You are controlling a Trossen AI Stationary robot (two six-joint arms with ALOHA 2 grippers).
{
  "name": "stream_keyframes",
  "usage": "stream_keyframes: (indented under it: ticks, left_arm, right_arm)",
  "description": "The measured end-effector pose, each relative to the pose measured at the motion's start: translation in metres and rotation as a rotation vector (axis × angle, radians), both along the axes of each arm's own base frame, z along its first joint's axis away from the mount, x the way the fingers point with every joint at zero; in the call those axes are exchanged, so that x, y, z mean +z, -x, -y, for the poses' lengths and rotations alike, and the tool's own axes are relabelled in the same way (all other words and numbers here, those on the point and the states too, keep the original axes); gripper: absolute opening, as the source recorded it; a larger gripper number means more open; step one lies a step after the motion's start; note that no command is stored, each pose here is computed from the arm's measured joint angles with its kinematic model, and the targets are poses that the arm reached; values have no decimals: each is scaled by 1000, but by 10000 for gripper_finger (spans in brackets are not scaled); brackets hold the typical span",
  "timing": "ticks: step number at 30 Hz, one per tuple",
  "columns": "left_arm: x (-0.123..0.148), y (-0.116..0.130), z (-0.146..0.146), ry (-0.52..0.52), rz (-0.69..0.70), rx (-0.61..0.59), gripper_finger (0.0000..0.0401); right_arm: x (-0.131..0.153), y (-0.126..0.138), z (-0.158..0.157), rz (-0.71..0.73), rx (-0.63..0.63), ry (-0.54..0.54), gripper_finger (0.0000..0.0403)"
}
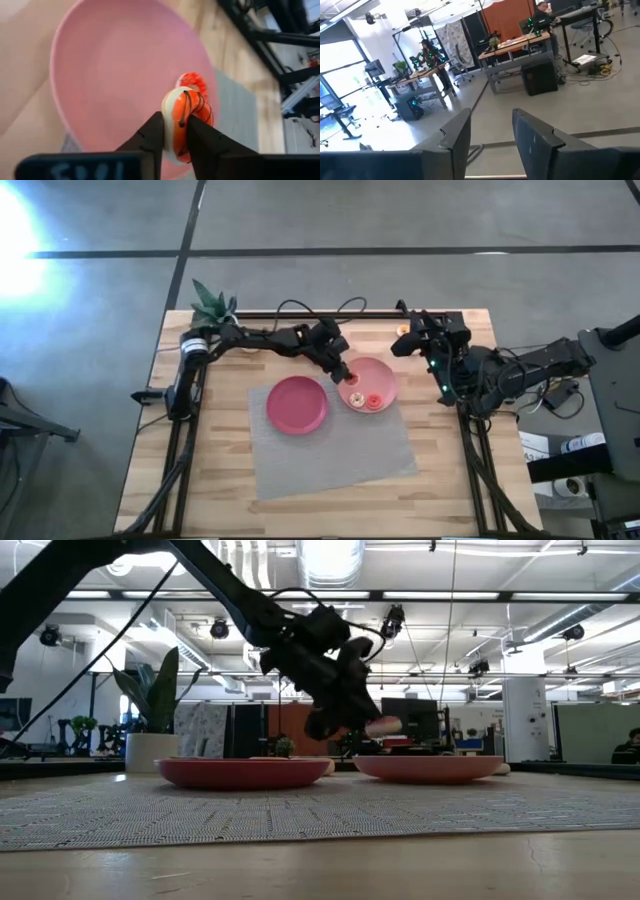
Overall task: Pick & Place donuts
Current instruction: Put the small orange donut on the light pink plate, then put the small blue donut on the pink plate
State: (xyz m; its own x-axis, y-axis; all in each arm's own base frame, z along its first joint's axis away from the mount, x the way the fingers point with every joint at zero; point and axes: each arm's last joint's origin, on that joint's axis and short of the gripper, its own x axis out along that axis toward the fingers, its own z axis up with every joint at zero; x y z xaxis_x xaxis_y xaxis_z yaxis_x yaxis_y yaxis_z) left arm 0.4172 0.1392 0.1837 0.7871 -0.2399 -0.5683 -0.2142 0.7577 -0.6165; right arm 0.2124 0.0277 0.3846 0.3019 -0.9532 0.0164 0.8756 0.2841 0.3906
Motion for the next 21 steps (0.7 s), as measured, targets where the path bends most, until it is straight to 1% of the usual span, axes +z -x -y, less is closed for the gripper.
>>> stream_keyframes:
  ticks: [3, 6, 9, 14, 18, 21]
  left_arm:
    - [-8, -1, -2, -18, -22, 27, 84]
    - [-12, -2, -2, -33, -36, 34, 102]
    - [-13, -2, 0, -53, -39, 29, 112]
    - [-13, -3, 3, -51, -51, 29, 125]
    - [-2, 1, 3, -58, -45, 33, 128]
    - [17, 7, 1, -120, -23, 46, 128]
  right_arm:
    - [-1, 0, 0, -10, 2, 3, 137]
    - [-2, -3, 1, -52, -5, 17, 137]
    - [-3, -8, 1, -74, -1, 28, 137]
    - [-4, -11, 3, -75, 9, 36, 137]
    - [-3, -9, 7, -60, -15, 27, 137]
    - [-1, -6, 12, -35, -43, 17, 137]
